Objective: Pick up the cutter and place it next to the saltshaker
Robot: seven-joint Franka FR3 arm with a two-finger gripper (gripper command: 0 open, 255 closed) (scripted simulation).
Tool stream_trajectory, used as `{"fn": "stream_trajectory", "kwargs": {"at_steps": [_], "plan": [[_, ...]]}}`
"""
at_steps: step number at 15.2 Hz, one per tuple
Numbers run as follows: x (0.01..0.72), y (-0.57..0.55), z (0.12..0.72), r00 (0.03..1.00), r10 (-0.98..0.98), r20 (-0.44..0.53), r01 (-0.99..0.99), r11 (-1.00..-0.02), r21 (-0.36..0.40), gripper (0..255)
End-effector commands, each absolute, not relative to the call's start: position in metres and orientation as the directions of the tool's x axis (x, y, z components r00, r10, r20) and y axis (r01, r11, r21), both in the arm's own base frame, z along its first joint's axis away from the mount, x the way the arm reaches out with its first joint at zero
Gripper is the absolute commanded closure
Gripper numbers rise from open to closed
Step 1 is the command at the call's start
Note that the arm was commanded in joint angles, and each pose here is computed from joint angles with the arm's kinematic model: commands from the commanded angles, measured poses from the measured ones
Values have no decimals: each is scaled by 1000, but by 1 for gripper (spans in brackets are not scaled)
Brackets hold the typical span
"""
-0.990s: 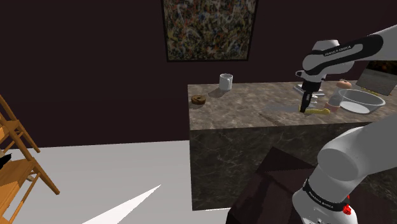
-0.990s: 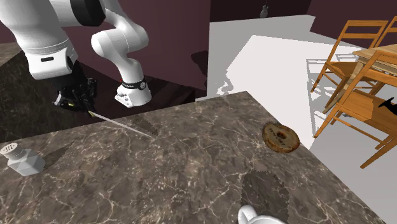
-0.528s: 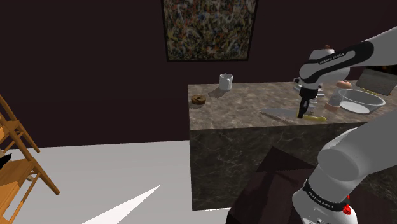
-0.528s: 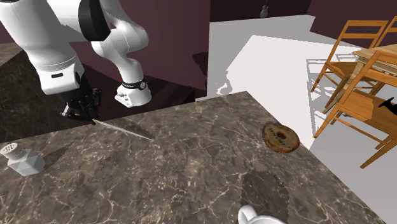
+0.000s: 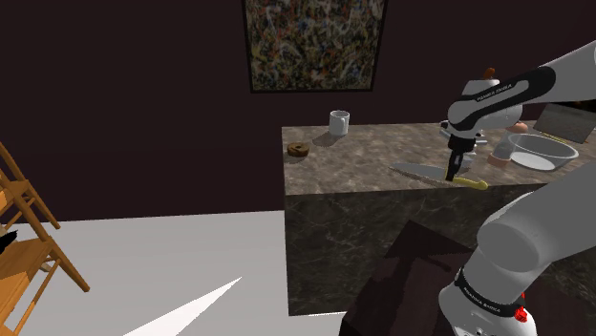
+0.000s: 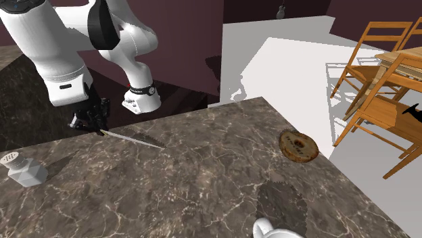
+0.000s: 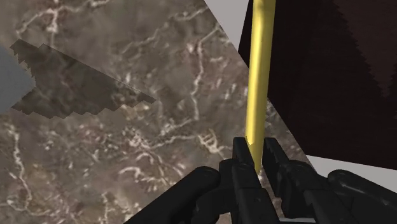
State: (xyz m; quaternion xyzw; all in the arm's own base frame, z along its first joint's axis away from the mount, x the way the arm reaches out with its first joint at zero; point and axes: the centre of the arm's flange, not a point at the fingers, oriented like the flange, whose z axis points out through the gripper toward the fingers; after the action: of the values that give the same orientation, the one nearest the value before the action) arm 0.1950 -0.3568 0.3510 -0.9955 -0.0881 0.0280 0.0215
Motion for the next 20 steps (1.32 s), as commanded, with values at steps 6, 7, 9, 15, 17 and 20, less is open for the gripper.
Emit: {"fn": "stream_trajectory", "kwargs": {"at_steps": [6,7,9,15,17,20], "plan": [[195,-357,351,983,177,-52,174,-984,-48,0],[195,-357,351,983,177,-52,174,-984,-48,0],[196,-357,364,983,177,-52,174,-984,-48,0],[198,-359,401,983,177,-52,174,-984,-48,0],[198,-359,401,983,177,-52,174,-984,-48,0],[198,-359,401,983,177,-52,174,-984,-48,0]]}}
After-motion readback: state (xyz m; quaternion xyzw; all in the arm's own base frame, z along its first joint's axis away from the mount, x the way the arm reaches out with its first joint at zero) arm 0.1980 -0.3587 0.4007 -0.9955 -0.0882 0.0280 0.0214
